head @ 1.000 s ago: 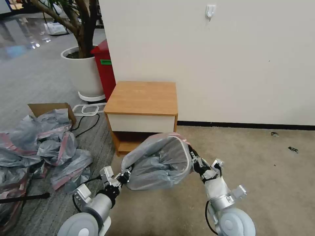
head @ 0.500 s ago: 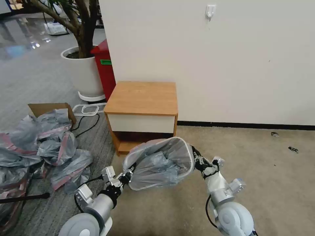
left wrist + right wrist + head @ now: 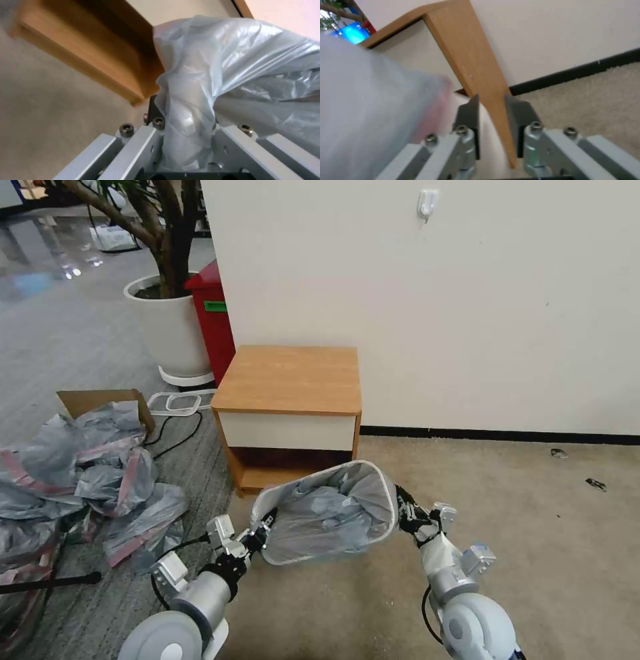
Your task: Pick up the garbage bag from the table and place it over the trash can.
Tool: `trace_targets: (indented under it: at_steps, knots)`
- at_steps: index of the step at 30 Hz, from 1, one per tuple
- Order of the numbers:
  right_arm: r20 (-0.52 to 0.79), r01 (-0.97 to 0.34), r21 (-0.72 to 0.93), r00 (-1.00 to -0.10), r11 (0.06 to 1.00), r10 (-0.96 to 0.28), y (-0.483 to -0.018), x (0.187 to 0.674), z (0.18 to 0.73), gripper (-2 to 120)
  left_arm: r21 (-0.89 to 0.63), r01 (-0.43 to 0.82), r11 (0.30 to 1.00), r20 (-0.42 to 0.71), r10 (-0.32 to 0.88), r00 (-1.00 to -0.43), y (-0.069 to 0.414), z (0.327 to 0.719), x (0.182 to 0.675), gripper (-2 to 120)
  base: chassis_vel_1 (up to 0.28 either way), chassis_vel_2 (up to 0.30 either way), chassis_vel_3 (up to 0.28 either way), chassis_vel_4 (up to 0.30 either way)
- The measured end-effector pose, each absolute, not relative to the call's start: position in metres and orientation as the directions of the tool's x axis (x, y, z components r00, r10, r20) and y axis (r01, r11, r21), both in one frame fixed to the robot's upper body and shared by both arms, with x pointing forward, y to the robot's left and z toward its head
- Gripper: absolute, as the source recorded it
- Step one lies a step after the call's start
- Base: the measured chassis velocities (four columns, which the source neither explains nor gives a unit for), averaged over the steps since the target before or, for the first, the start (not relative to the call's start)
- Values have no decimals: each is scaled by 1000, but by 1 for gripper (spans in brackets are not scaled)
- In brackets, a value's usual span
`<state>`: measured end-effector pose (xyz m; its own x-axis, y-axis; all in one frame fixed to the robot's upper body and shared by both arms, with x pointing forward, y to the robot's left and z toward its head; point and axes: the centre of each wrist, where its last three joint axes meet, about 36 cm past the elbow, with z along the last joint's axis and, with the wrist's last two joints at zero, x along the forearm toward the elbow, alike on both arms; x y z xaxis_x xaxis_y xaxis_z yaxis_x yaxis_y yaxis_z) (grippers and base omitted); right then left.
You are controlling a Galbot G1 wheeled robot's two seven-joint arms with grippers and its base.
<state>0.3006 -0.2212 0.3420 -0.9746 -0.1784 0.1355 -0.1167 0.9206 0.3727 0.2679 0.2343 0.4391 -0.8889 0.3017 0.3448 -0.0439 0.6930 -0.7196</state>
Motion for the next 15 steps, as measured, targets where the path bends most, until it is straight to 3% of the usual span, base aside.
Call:
trace_targets:
  at_steps: [9,13,15]
  knots:
    - [73,-151,392,-978,908,-194,-230,284,348,51,-696,-84,713,366,252,-896,240,440,271,3,0,0,0,0]
    - [1,-156,418,-985,895,-172,-234,278,358,64,-656,-106,748,394,220,-892,239,436,272,3,0,0,0,0]
    - [-108,-192,373,-981,908,-163,-239,279,371,76,-603,-106,790,414,197,-889,237,432,271,3,0,0,0,0]
